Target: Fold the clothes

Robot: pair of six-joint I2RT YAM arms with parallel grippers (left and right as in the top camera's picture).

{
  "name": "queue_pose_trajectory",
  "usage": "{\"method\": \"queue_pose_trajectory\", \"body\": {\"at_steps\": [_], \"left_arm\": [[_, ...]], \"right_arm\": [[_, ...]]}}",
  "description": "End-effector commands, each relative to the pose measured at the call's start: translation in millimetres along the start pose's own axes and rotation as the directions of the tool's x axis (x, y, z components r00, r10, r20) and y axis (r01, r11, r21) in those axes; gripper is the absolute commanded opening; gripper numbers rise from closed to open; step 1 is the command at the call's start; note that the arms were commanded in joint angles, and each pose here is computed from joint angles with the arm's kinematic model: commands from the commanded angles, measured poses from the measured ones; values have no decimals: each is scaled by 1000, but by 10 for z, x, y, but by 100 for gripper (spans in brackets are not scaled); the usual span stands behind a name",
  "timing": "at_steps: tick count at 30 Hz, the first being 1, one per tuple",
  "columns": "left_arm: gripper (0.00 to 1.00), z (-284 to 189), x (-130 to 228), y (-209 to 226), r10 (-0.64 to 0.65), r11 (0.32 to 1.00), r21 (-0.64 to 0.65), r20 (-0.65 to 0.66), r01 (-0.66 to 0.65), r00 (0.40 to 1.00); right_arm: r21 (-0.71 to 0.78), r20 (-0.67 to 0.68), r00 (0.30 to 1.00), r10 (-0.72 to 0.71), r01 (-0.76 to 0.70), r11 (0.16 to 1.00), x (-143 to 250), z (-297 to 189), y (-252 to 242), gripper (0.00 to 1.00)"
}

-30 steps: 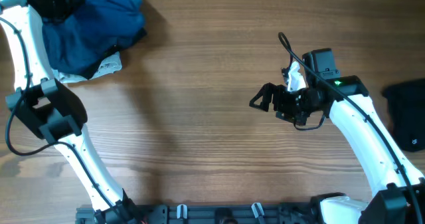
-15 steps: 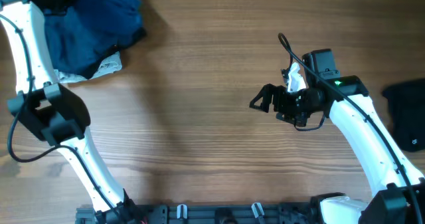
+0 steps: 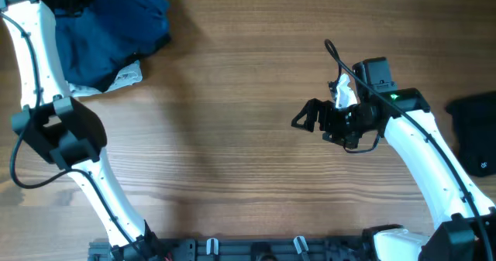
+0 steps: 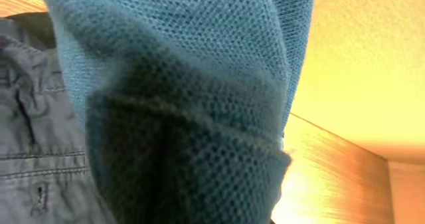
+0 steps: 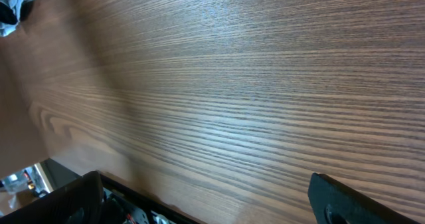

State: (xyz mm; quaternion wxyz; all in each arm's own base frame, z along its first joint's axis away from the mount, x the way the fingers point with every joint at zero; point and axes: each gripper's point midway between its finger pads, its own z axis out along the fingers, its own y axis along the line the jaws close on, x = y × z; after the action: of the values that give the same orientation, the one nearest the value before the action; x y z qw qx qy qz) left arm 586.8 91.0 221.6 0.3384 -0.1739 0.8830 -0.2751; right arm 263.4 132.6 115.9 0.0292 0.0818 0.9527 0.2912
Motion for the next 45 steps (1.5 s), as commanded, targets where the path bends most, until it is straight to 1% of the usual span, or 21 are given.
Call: {"method": "queue_pose_trajectory", "body": {"at_steps": [1, 4, 10, 14, 15, 16, 19, 22, 27, 33, 35, 37, 38, 40, 43, 44, 45], "left_arm": [[4, -599, -302, -304, 33, 995, 90, 105, -42, 994], [4, -645, -311, -339, 36, 994, 94, 111, -47, 993], [4, -773, -301, -564, 60, 986, 151, 117, -77, 991], [4, -819, -301, -529, 50, 988, 142, 117, -67, 992], [4, -823, -294, -472, 40, 991, 122, 113, -53, 993], [4, -824, -282, -365, 30, 997, 73, 111, -38, 993], [4, -802, -222, -227, 52, 999, 9, 90, -53, 995], [4, -737, -157, -38, 28, 998, -64, 66, -23, 997], [4, -634, -108, 204, -9, 994, -111, 41, 14, 999], [4, -636, 23, 720, -96, 954, -285, 14, 96, 995], [4, -692, 22, 847, -107, 938, -329, 23, 109, 994], [5, -744, 20, 937, -121, 930, -347, 29, 123, 992], [6, -756, 27, 962, -126, 927, -351, 28, 128, 992], [10, -793, 67, 1105, -140, 900, -412, 27, 139, 990], [11, -824, 137, 1286, -155, 856, -497, 18, 143, 988], [20, -810, 154, 1301, -159, 855, -499, 13, 144, 987], [42, -788, 167, 1321, -163, 854, -500, 8, 145, 987]], "right_arm": [[8, -1, 1000, -12, 12, 1000, 15, 11, -32, 100], [7, 1, 1000, -12, 12, 1000, 8, 11, -28, 100], [9, -5, 1000, -12, 12, 1000, 23, 11, -34, 100], [9, -5, 1000, -14, 14, 1000, 24, 11, -35, 100], [9, -5, 1000, -15, 15, 1000, 24, 11, -35, 100], [9, -5, 1000, -15, 15, 1000, 24, 11, -35, 100], [9, -4, 1000, -15, 16, 1000, 21, 11, -33, 100], [9, -5, 1000, -15, 15, 1000, 24, 11, -35, 100], [11, -12, 1000, -10, 10, 1000, 42, 11, -40, 100], [7, -12, 1000, -10, 10, 1000, 41, 11, -33, 100], [7, -13, 1000, -10, 10, 1000, 42, 11, -33, 100], [0, -15, 1000, -9, 9, 1000, 46, 11, -22, 100], [0, -15, 1000, -8, 8, 1000, 46, 11, -21, 99], [-3, -16, 1000, -9, 8, 1000, 49, 11, -15, 100], [-7, -18, 1000, -9, 8, 1000, 51, 11, -9, 100], [-7, -18, 1000, -8, 8, 1000, 51, 11, -9, 100], [-7, -18, 1000, -8, 8, 1000, 51, 11, -9, 100]]}}
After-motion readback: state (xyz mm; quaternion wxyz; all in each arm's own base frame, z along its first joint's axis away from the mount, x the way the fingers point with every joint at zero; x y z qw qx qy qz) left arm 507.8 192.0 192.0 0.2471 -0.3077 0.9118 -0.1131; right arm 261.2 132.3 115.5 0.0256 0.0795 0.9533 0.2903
